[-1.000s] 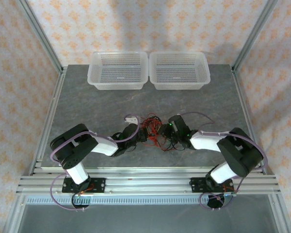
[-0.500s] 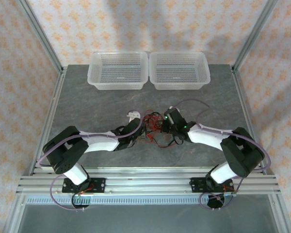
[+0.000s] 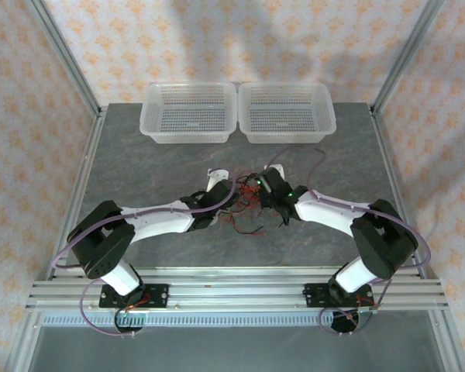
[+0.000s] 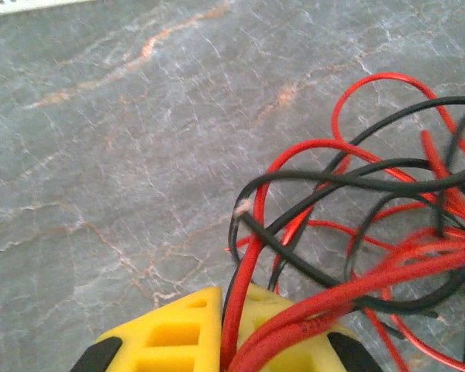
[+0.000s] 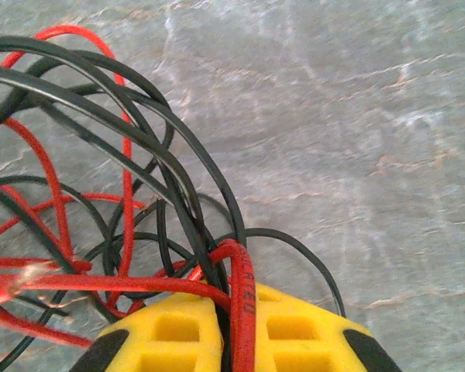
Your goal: Untangle the cables
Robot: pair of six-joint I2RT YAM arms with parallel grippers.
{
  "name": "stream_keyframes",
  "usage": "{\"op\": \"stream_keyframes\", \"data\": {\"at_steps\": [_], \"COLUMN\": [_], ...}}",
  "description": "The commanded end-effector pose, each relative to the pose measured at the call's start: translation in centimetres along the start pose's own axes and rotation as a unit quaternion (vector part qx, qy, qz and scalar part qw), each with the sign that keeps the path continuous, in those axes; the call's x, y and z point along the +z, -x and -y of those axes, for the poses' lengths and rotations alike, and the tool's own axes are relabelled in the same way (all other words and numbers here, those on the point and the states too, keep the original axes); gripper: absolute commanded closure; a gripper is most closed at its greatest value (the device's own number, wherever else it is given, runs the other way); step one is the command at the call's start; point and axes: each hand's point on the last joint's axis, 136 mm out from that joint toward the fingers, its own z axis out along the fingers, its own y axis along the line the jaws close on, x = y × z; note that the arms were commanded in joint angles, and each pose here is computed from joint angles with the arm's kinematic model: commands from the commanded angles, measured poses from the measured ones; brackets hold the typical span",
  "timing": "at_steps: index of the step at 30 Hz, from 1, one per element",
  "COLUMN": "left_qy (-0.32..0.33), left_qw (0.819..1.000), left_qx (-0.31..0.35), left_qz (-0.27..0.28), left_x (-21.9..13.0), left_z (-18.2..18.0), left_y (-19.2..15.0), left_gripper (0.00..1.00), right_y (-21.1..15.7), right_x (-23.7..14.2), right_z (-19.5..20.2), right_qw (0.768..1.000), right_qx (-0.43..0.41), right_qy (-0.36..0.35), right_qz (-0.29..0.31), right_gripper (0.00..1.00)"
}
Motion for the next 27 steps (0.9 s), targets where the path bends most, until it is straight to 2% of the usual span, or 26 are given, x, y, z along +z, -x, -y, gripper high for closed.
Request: {"op": "stream_keyframes", "data": {"at_steps": [1,2,5,8,10,16,19,23,27], "left_qy": [0.118,0.12,0.109,0.082,0.051,-0.034,-0.058,-0.081,-0.126], "left_qw": [0.992,0.991,0.992,0.995,0.997,0.998,0.997,0.996,0.991], "left_qx": [0.044,0.047,0.051,0.045,0.038,0.024,0.026,0.034,0.033], "left_qz": [0.019,0.023,0.033,0.043,0.044,0.043,0.032,0.018,0.001], "left_x": [-0.6,-0.7,-1.2,-1.9,-2.4,-4.8,-5.8,-6.6,-6.0], "left_z": [-4.6,-4.7,-4.3,-3.5,-2.6,-0.1,0.6,2.0,5.1], "left_y": [1.1,1.3,2.0,2.5,2.7,3.2,3.3,3.1,2.6], "left_gripper": [1.0,0.99,0.83,0.71,0.62,0.47,0.42,0.41,0.41], "right_y": [-1.9,-1.8,-1.7,-1.6,-1.4,-0.5,0.2,0.9,0.3], "right_x": [-0.6,-0.7,-0.9,-1.0,-1.1,-2.0,-3.1,-4.5,-4.4], "right_z": [7.2,7.4,7.6,6.5,5.3,2.8,2.5,2.2,2.3], "right_qw": [0.984,0.983,0.983,0.989,0.994,0.994,0.982,0.956,0.943], "right_qx": [-0.037,-0.036,-0.028,-0.009,0.013,0.113,0.18,0.263,0.302], "right_qy": [-0.175,-0.181,-0.182,-0.147,-0.108,-0.002,0.053,0.124,0.136], "right_qz": [-0.025,-0.023,-0.016,-0.01,-0.007,-0.001,0.006,0.021,0.018], "right_gripper": [0.89,0.89,0.86,0.8,0.72,0.47,0.36,0.21,0.18]}}
